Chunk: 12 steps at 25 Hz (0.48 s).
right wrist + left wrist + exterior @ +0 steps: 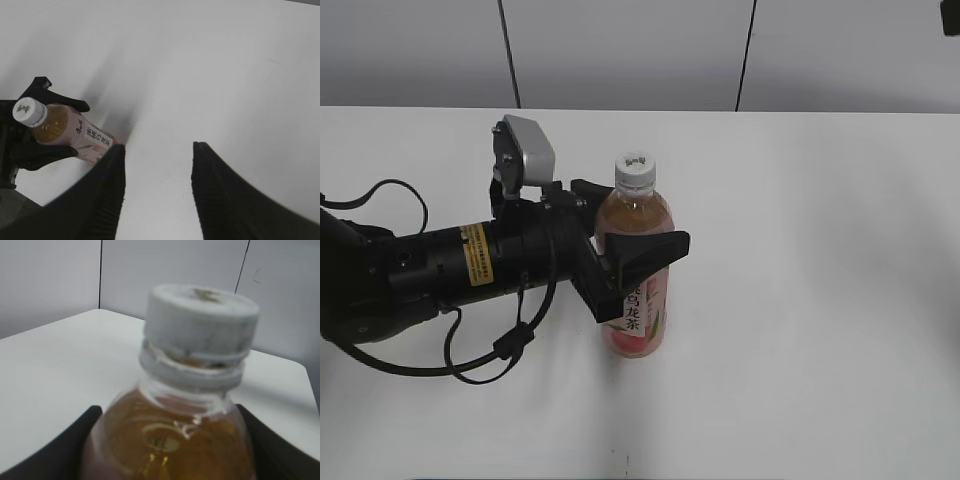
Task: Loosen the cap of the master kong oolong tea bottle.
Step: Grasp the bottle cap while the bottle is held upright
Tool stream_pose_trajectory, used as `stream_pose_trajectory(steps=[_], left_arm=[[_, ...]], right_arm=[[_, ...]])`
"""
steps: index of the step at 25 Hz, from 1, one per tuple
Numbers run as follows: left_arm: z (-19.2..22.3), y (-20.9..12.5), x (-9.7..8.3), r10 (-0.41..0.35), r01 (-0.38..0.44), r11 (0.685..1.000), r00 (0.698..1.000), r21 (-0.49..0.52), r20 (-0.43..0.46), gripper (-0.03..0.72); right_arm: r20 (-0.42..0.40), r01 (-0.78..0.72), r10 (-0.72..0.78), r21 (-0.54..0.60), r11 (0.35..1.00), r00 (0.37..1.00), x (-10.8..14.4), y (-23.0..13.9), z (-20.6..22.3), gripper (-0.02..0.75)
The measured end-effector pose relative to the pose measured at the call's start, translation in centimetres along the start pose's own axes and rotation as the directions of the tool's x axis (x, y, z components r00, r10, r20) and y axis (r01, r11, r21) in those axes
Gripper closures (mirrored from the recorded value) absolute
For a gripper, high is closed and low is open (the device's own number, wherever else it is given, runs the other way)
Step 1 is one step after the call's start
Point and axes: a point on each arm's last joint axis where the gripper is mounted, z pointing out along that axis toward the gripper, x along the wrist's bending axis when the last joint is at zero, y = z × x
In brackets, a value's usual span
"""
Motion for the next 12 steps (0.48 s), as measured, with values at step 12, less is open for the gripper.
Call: stream_pose_trajectory(steps=[12], left_arm=[[0.0, 0.0, 0.0, 0.000, 0.000, 1.000, 1.000, -0.001, 0.000, 0.230]], right_arm=[[-0.108, 0.304, -0.291, 0.128, 0.944, 0.951, 3.3, 7.3, 5.0, 0.402]])
